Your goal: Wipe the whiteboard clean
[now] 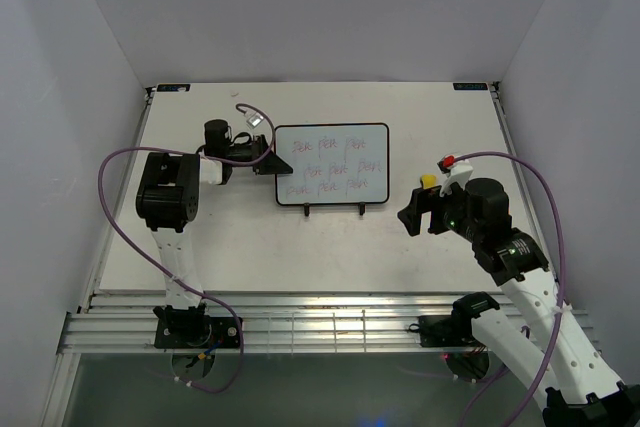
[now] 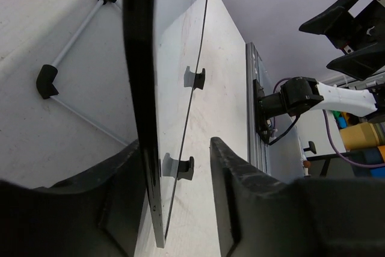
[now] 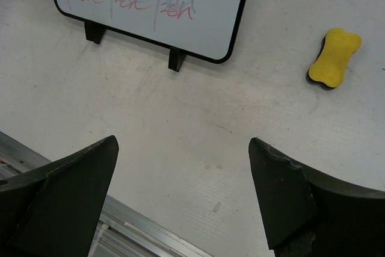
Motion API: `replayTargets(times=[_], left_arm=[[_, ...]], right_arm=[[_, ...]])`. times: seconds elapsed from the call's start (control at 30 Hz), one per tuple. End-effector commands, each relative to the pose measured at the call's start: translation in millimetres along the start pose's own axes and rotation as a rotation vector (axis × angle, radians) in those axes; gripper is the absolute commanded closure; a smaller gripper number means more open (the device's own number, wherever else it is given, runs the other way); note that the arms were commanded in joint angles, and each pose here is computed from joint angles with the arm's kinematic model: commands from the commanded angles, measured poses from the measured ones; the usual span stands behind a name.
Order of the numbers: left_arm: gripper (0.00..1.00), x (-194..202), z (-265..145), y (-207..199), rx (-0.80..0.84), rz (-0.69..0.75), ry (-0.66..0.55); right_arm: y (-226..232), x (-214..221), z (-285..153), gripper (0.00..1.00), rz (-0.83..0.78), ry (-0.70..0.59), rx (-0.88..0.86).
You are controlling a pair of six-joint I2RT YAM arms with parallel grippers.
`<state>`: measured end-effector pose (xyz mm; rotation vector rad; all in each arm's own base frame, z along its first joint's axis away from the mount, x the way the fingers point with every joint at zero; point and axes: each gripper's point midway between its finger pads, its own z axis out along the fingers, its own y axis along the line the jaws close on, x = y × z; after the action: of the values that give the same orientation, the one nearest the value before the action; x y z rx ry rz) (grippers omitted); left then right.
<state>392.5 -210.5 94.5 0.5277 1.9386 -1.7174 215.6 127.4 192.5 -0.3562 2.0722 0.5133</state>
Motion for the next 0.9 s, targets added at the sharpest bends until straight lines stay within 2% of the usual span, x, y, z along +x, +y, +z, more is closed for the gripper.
replayTargets(times=[0.0, 0.23, 0.43, 0.6, 0.77, 0.87], left_arm=[[0.48, -13.9, -1.0, -13.5, 0.048, 0.086, 0.003], [0.62, -14.8, -1.2, -13.4, 0.058, 0.088, -0.001], [0.66, -12.4, -0.3, -12.0, 0.064, 0.08, -0.003], [0.8, -5.6, 0.6, -7.9, 0.07, 0.06, -0.001], [1.0, -6.5, 0.7, -5.2, 0.063, 0.075, -0.016], [1.0, -11.5, 0.6, -8.3, 0.061, 0.105, -0.026]], right_arm=[[6.4, -9.7, -3.5, 0.05, -0.011, -0.034, -0.028], [10.0, -10.3, -3.3, 0.03, -0.012, -0.038, -0.049], [9.7, -7.7, -2.4, 0.03, -0.012, -0.034, -0.05], [5.4, -0.5, 2.6, 0.03, -0.013, -0.025, -0.036], [-2.8, 0.6, 10.4, 0.01, 0.005, -0.031, 0.004], [-4.8, -3.6, 15.0, 0.01, 0.031, -0.06, 0.016]])
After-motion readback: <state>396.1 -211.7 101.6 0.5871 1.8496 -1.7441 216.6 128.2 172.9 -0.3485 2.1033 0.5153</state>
